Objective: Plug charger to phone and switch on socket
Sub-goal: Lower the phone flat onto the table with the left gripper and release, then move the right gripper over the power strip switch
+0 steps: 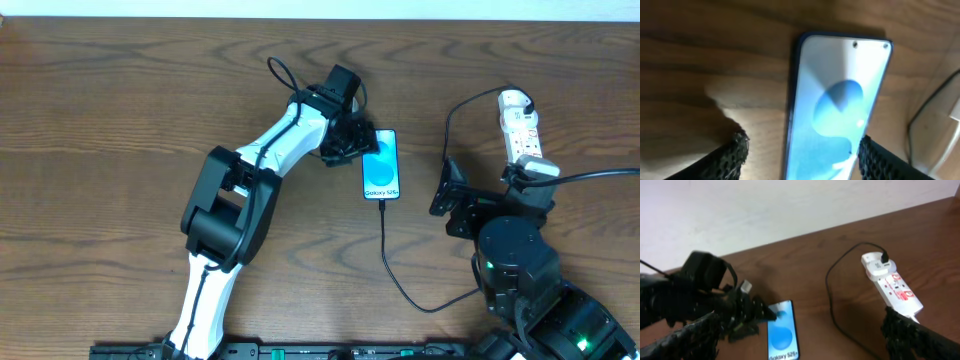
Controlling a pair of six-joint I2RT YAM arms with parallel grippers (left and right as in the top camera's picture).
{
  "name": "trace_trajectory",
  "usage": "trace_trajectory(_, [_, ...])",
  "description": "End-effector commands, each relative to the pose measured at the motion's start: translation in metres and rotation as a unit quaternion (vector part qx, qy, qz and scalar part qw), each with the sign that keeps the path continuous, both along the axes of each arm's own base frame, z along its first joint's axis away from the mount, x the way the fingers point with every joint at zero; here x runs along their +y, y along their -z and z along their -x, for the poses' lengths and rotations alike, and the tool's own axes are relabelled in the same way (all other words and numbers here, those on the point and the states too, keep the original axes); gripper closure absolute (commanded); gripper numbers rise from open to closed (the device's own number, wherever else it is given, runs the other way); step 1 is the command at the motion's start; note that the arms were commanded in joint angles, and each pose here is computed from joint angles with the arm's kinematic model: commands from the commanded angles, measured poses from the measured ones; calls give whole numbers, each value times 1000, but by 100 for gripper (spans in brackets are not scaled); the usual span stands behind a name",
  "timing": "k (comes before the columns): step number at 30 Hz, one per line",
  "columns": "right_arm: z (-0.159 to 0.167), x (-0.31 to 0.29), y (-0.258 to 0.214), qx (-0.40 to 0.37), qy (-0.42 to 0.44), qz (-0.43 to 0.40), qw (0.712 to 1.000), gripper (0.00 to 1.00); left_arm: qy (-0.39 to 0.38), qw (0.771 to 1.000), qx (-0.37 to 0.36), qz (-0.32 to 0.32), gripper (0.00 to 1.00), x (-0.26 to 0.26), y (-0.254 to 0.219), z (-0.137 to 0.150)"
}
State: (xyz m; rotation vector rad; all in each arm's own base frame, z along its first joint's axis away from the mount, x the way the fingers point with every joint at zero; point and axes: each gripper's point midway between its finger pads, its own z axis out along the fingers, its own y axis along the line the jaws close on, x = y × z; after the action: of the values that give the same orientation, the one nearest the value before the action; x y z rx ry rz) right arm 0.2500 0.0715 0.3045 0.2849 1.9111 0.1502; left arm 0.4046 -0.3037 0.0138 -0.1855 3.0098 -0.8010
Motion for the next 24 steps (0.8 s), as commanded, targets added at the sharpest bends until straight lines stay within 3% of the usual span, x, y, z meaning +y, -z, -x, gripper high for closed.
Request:
trace_trajectory(1, [3, -1, 4, 14, -3, -1, 1000, 1, -35, 990, 61, -118, 20, 62, 78, 17])
trace_trajectory(4, [4, -7, 16, 36, 11, 29, 999, 1, -59, 988, 77, -120, 20, 84, 68, 13])
trace_trajectory(7, [1, -9, 29, 62, 19, 54, 996, 19, -84, 986, 79, -117, 20, 110, 47, 4])
trace_trajectory(8, [-3, -8, 36, 76, 23, 65, 995, 36, -82, 988, 68, -113, 20, 121, 35, -1])
trace_trajectory(11, [-12, -9, 53, 105, 37, 80, 991, 71, -72, 992, 20, -103, 20, 149, -10, -15])
trace_trajectory(14, [-22, -15, 77, 147, 74, 60, 985, 99, -94, 987, -41, -121, 20, 190, -70, -23])
trace_trajectory(18, [-34, -30, 115, 224, 108, 30, 968, 99, -165, 965, -128, -160, 20, 252, -165, -10])
trace_trajectory(19, [-37, -40, 127, 248, 124, 18, 961, 99, -182, 956, -164, -160, 20, 269, -204, 5])
trace_trajectory(24, [-39, -93, 156, 306, 203, -39, 929, 99, -231, 925, -244, -180, 20, 303, -286, 64])
